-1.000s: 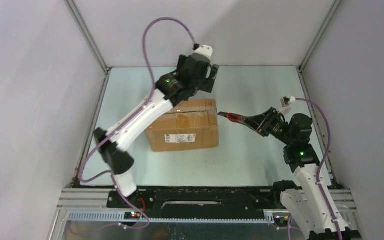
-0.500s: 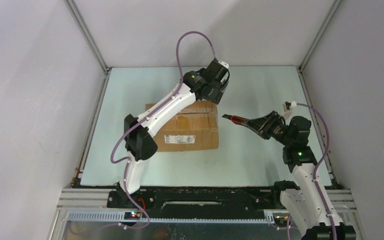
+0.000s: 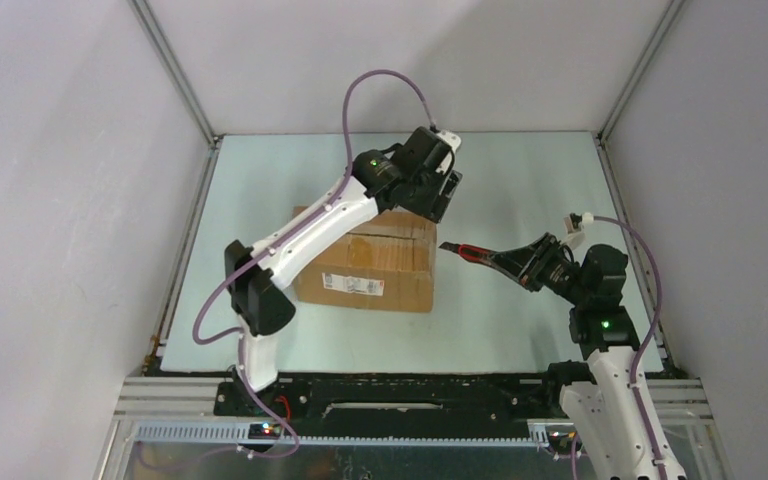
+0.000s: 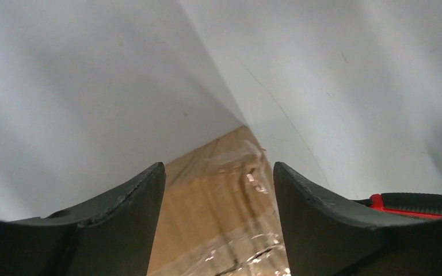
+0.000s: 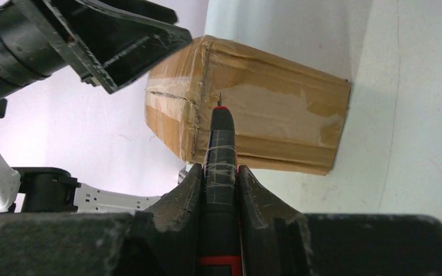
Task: Unpack the express box
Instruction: Cut the express box at the center of the board.
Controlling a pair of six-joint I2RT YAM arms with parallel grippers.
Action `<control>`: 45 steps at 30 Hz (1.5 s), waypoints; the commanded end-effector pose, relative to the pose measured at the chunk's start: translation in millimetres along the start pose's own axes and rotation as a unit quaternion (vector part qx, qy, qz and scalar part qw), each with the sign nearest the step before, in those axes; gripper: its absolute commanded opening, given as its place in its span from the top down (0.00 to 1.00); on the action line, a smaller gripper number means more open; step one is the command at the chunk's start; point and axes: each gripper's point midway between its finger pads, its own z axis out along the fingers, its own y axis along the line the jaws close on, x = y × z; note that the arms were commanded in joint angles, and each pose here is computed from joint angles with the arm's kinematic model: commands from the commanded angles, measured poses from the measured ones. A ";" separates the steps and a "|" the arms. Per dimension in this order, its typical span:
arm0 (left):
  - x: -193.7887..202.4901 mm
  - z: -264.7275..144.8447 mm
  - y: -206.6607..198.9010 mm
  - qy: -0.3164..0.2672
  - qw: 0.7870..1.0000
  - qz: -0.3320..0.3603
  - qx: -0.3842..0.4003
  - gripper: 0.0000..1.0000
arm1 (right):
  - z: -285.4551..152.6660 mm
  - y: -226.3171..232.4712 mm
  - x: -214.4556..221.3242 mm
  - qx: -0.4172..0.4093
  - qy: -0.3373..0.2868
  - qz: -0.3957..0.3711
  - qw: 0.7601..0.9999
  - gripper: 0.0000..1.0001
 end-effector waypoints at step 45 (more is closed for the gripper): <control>71.7 -104.7 -44.0 -0.265 0.820 0.476 0.176 0.00 | -6.6 26.3 7.8 -0.052 0.024 0.012 0.998 1.00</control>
